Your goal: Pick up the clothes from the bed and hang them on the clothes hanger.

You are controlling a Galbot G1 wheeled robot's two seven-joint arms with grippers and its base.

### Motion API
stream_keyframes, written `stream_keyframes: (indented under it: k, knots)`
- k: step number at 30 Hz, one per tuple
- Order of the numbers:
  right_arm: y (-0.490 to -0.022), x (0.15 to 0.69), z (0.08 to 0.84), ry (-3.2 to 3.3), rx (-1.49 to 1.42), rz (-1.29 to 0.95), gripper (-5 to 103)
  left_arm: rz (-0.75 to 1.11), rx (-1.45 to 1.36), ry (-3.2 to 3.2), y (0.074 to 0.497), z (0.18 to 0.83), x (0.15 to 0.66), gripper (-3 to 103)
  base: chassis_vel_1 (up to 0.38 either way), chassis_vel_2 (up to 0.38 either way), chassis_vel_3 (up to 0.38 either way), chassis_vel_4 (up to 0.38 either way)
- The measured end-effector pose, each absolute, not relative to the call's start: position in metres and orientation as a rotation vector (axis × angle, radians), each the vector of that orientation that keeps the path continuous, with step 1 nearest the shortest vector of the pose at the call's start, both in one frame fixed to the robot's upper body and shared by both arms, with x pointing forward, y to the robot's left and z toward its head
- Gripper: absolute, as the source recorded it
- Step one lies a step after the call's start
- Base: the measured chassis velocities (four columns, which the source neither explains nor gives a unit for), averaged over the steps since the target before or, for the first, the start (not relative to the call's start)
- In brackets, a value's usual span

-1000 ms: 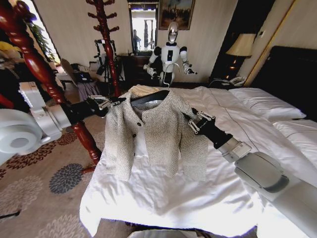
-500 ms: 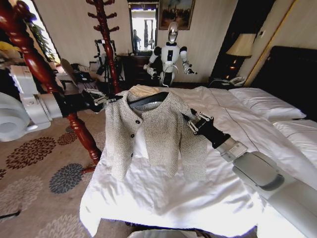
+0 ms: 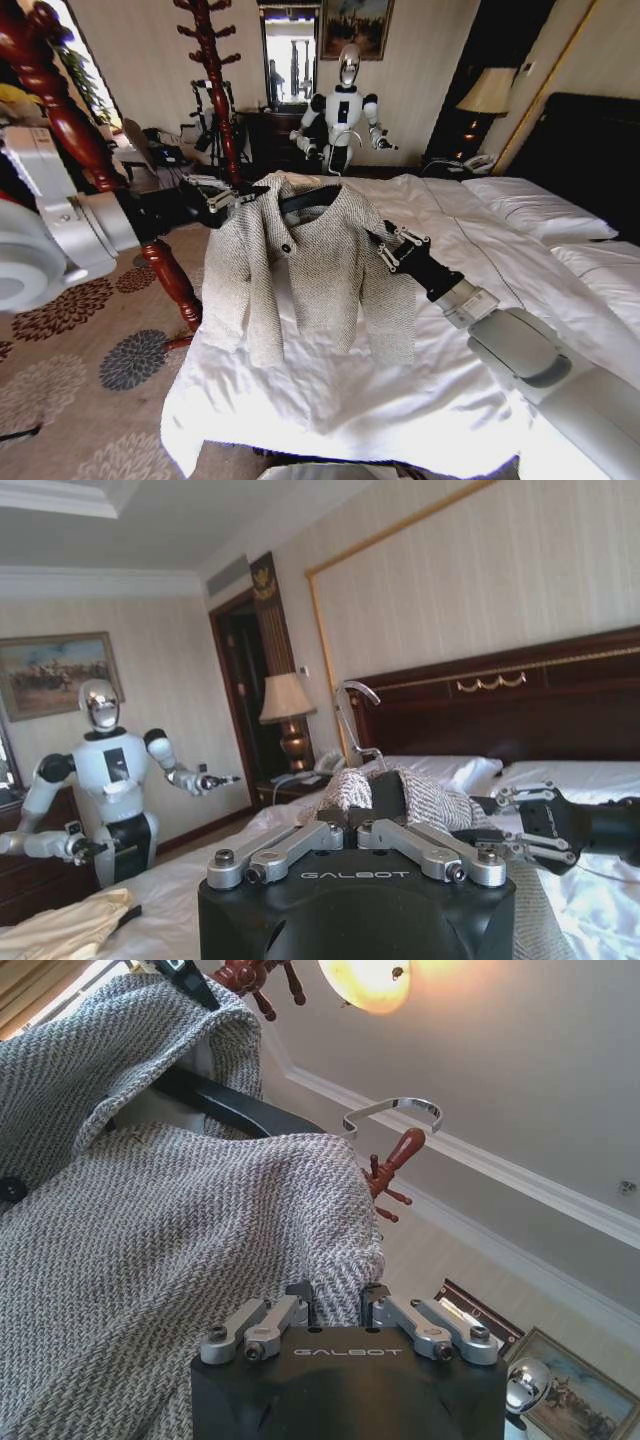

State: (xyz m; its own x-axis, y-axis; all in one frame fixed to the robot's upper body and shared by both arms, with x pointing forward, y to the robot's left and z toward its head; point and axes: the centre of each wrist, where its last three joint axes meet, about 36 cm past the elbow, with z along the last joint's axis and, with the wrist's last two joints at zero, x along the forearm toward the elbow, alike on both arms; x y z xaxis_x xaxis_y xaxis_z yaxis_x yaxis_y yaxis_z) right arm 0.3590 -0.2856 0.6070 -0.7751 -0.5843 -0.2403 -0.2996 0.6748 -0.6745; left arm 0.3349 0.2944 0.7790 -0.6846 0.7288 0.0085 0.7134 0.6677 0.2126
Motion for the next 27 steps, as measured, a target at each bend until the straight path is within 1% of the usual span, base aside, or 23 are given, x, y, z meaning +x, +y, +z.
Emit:
stream_keyframes:
  k: [1, 7, 16, 27]
  knots:
    - [-0.285, 0.359, 0.607, 2.447, -0.687, -0.871, 22, 0.279, 1.190, 2.786, 0.294, 0.771, 0.332, 1, 0.000, 0.000, 0.000, 0.000]
    - [-0.283, 0.358, 0.606, 2.443, -0.702, -0.874, 22, 0.275, 1.147, 2.754, 0.291, 0.748, 0.330, 1, 0.000, 0.000, 0.000, 0.000]
    - [-0.269, 0.357, 0.595, 2.441, -0.776, -0.851, 22, 0.343, 1.173, 2.760, 0.291, 0.746, 0.332, 1, 0.000, 0.000, 0.000, 0.000]
    - [-0.252, 0.363, 0.585, 2.454, -0.820, -0.811, 22, 0.338, 1.200, 2.805, 0.293, 0.730, 0.339, 1, 0.000, 0.000, 0.000, 0.000]
